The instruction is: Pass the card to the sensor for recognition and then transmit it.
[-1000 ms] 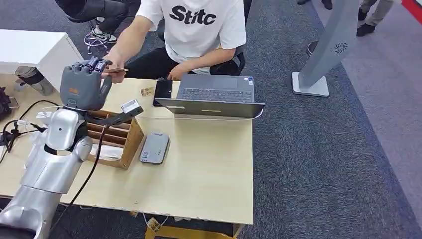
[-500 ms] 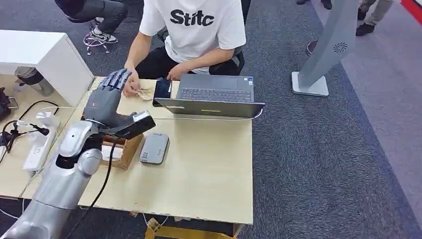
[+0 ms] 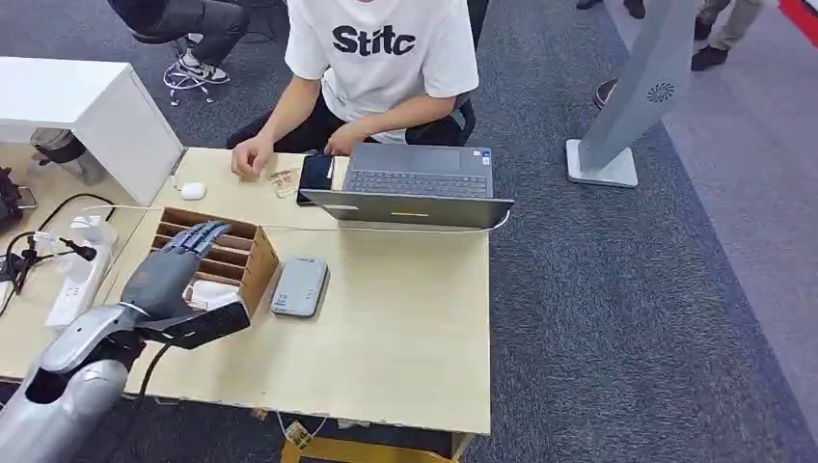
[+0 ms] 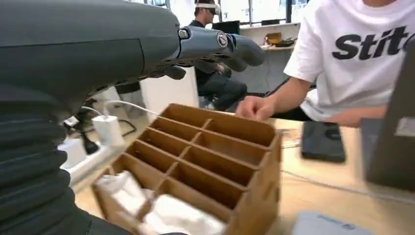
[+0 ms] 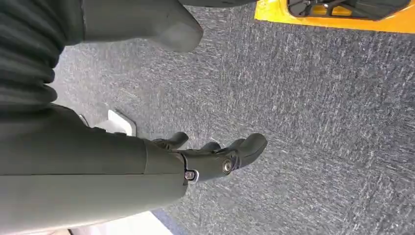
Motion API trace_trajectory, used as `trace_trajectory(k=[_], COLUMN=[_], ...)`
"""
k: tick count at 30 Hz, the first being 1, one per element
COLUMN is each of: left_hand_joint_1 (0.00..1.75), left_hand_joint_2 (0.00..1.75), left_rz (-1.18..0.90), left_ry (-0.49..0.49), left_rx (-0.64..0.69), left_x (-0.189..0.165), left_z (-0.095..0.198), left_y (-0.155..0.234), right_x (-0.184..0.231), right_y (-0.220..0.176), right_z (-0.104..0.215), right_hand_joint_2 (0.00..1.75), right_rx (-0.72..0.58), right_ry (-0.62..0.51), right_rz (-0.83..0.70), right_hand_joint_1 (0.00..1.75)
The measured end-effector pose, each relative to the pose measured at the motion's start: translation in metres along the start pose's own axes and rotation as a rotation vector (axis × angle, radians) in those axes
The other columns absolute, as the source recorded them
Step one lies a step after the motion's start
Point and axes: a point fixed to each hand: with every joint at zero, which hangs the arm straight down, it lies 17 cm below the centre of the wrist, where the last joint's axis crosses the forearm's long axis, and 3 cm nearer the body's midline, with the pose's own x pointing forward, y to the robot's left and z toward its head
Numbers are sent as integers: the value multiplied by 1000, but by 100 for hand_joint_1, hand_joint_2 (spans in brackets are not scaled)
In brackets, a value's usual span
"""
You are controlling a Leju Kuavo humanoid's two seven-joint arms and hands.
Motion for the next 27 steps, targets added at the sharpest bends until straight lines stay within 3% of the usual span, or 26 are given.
trace_trajectory(k=[9,27], left_hand_joint_1=[0,0], left_hand_joint_2=[175,175], left_rz=[-211,-238], left_ry=[87,142], left_rx=[23,8], left_x=[-28,-43], left_z=[35,27], left_y=[13,5], right_x=[-4,0], right_y=[3,3], right_z=[1,1], right_hand_joint_2=[175,175], right_rx=[6,5], right_ry=[17,8], right_rz=[-19,-5], right_hand_joint_1=[0,0])
